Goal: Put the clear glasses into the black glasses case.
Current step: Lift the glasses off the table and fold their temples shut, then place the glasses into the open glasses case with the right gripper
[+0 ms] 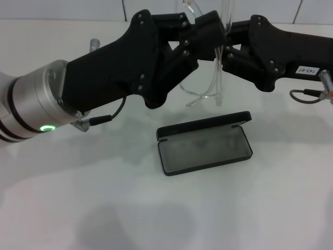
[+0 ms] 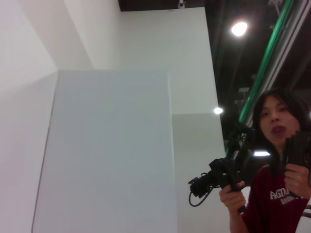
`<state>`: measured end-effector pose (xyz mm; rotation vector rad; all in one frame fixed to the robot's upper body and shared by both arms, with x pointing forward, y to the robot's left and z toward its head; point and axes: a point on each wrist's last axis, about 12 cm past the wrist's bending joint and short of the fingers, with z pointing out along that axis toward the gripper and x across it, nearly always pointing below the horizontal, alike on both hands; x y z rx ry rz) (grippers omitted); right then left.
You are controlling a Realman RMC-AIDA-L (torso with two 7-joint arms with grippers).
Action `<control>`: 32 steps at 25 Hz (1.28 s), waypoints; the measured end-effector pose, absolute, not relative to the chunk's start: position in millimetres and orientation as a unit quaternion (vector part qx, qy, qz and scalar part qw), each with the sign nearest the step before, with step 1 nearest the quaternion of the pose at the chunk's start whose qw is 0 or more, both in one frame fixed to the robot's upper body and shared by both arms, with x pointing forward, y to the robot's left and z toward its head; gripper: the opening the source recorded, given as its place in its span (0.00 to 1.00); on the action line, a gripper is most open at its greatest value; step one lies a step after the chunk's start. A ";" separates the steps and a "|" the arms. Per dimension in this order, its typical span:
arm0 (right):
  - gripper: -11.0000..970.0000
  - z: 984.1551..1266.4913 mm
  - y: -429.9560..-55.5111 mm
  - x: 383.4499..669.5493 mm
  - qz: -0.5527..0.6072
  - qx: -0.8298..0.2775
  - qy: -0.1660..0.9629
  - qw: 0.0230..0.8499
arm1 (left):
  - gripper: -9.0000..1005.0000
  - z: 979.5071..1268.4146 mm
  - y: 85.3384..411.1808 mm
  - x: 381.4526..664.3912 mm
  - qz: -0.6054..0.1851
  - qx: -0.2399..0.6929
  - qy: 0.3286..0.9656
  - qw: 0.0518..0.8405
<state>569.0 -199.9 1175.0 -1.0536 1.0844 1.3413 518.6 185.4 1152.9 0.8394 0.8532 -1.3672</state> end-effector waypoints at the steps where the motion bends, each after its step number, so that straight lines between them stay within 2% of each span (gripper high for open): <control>1: 0.13 1175.2 -199.6 569.2 0.562 -0.442 0.454 0.531 | 0.08 1152.2 186.1 519.5 -0.592 0.362 0.372 0.617; 16: 0.13 1174.4 -196.1 569.0 0.563 -0.449 0.455 0.524 | 0.08 1148.0 188.3 520.4 -0.587 0.357 0.381 0.619; 22: 0.13 1172.5 -204.8 570.6 0.550 -0.435 0.467 0.538 | 0.08 1145.2 197.3 512.7 -0.591 0.360 0.377 0.615; 27: 0.13 1178.9 -224.2 570.6 0.534 -0.431 0.478 0.548 | 0.08 1139.4 234.6 494.2 -0.580 0.387 0.387 0.604; 32: 0.13 1208.3 -225.4 562.3 0.487 -0.524 0.545 0.437 | 0.08 1121.5 283.7 477.8 -0.539 0.403 0.470 0.571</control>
